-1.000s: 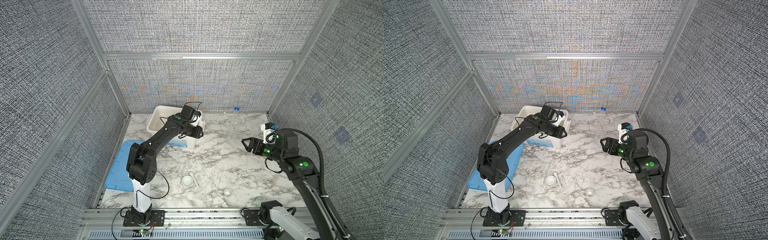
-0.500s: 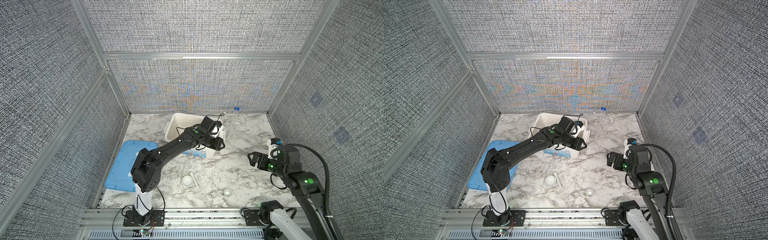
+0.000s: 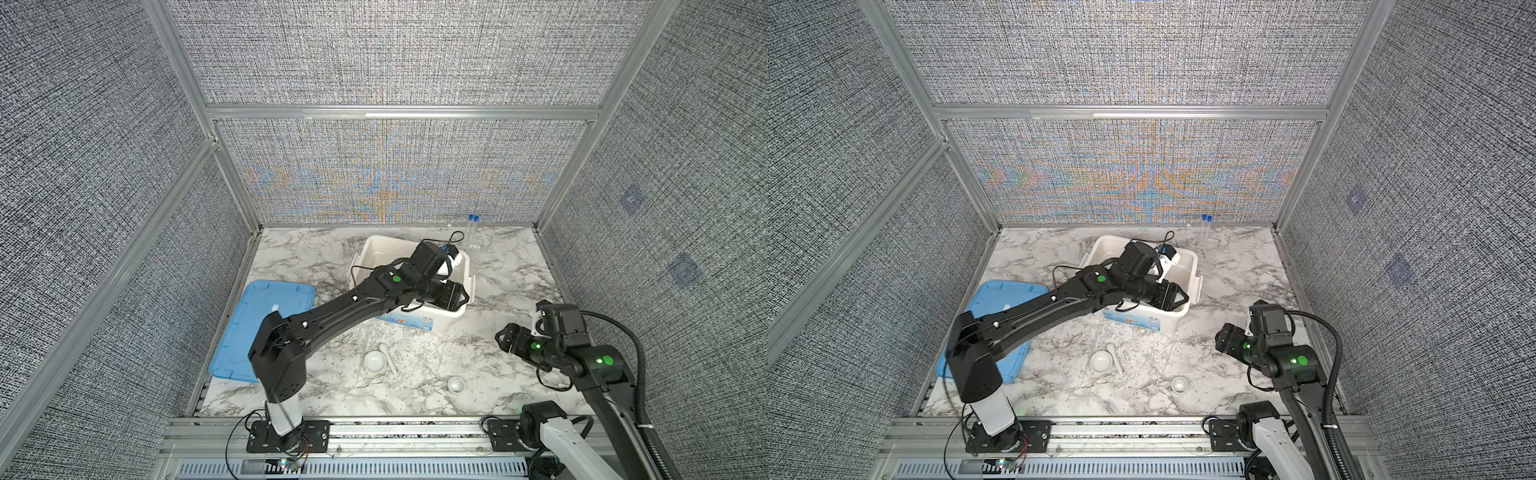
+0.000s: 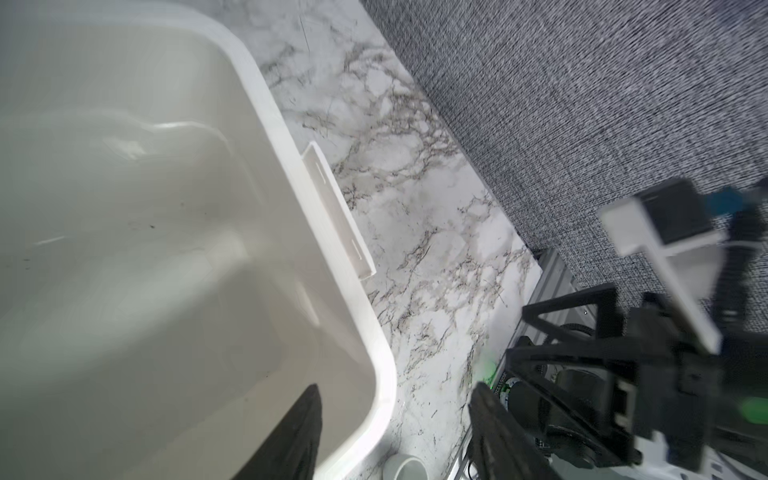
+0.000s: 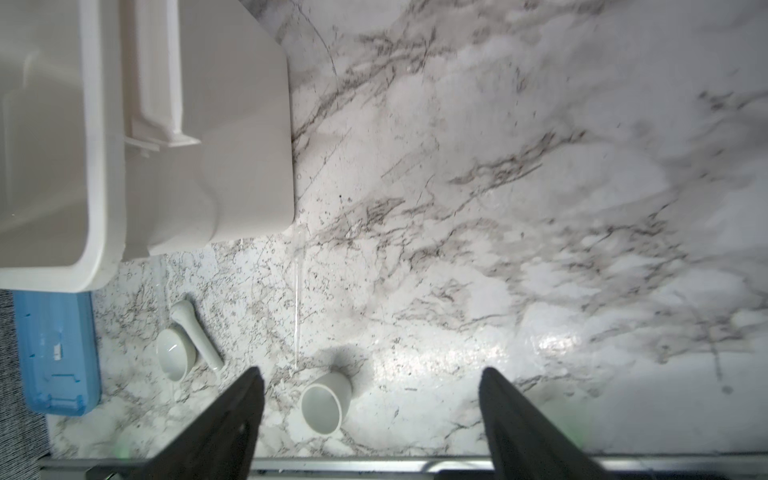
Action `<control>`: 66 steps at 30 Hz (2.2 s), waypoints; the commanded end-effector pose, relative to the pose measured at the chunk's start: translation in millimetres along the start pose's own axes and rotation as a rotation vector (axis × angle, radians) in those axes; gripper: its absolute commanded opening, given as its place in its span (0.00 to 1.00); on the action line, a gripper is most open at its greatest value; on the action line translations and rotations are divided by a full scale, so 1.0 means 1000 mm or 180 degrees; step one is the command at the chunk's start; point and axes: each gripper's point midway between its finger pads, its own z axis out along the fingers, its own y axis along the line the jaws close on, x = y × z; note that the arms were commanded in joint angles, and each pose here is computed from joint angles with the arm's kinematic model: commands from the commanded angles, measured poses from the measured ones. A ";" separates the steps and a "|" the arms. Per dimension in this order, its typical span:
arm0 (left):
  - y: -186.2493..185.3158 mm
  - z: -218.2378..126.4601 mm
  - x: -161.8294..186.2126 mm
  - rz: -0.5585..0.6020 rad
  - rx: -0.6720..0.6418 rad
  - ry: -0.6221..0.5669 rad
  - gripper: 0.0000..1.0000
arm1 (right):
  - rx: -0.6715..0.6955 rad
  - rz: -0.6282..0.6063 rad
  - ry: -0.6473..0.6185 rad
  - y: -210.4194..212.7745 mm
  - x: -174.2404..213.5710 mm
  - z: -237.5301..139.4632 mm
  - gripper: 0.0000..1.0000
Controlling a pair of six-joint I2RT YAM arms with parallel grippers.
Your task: Organize the chemistry lab equipment
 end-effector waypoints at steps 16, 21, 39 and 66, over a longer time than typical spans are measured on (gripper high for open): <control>0.104 -0.183 0.085 -0.0389 -0.1669 -0.0629 0.76 | 0.0134 -0.0689 0.1231 0.021 0.091 0.040 0.62; 0.126 -0.187 0.126 -0.1026 -0.1587 -0.0455 0.84 | 0.0036 -0.0931 0.1428 0.035 0.109 0.050 0.46; 0.160 -0.205 0.155 -0.1321 -0.1825 -0.0432 0.91 | 0.0159 -0.1207 0.1494 0.029 0.138 0.097 0.29; 0.163 -0.214 0.162 -0.1307 -0.1846 -0.0584 0.91 | 0.0178 -0.1141 0.0904 0.034 0.106 0.059 0.00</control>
